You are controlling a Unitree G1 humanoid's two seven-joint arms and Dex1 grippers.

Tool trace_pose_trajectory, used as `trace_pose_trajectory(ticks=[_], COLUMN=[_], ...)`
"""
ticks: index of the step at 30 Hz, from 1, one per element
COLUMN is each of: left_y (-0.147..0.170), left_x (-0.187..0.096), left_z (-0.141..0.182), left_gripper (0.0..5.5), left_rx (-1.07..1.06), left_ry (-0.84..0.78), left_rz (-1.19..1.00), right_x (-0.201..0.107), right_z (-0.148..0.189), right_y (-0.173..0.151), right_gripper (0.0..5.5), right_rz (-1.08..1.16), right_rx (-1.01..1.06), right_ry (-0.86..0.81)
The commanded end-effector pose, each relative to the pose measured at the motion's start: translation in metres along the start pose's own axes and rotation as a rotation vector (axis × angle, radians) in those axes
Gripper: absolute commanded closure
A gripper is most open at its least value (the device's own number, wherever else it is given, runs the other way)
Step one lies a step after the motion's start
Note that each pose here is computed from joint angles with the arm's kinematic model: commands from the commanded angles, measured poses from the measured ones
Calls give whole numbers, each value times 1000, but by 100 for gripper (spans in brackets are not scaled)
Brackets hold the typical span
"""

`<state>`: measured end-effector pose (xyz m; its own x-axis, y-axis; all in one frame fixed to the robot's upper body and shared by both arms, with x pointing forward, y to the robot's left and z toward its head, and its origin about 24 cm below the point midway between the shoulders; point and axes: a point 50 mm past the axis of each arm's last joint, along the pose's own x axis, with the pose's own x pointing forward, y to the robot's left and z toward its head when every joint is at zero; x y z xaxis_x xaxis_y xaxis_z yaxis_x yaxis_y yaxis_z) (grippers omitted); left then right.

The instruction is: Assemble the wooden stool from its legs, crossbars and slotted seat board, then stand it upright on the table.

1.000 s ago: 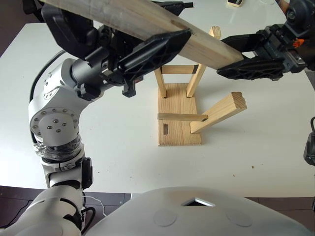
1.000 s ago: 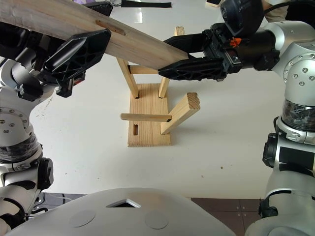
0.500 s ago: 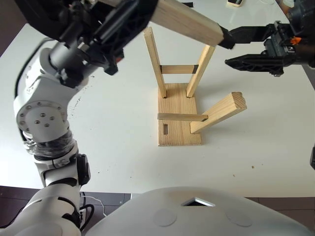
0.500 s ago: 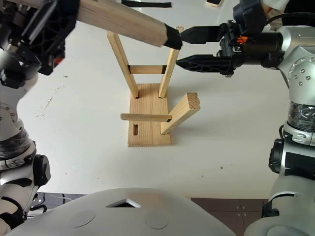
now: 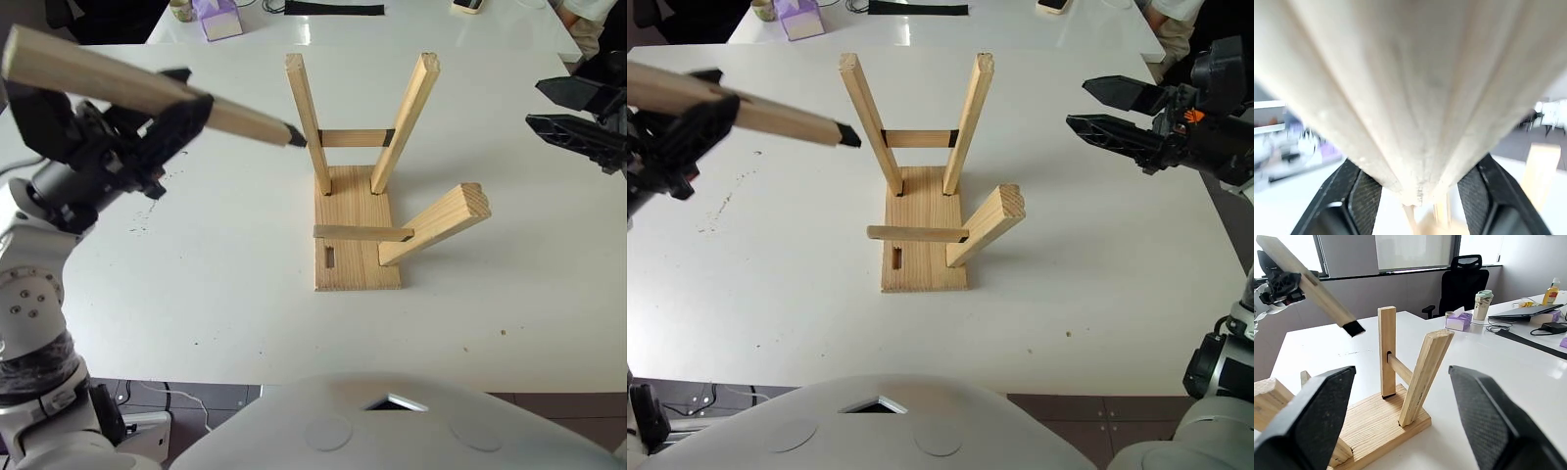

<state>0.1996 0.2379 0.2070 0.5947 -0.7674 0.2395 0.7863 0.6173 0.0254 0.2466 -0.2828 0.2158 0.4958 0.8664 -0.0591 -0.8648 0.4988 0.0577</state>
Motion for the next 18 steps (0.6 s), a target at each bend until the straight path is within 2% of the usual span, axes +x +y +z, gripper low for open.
trace_pose_trajectory(ticks=[1,7,18], left_y=[-4,-6,-37], left_x=[-13,-33,-9], left_z=[-18,-48,-54], left_gripper=[345,345,345], left_rx=[-15,-23,-71], left_ry=[108,236,171], left_rz=[-36,-101,-249], right_x=[-6,-4,8], right_z=[1,-3,-5], right_y=[4,6,9], right_gripper=[199,199,199], right_rz=[-29,-31,11], right_rx=[-22,-17,-22], right_ry=[21,33,71])
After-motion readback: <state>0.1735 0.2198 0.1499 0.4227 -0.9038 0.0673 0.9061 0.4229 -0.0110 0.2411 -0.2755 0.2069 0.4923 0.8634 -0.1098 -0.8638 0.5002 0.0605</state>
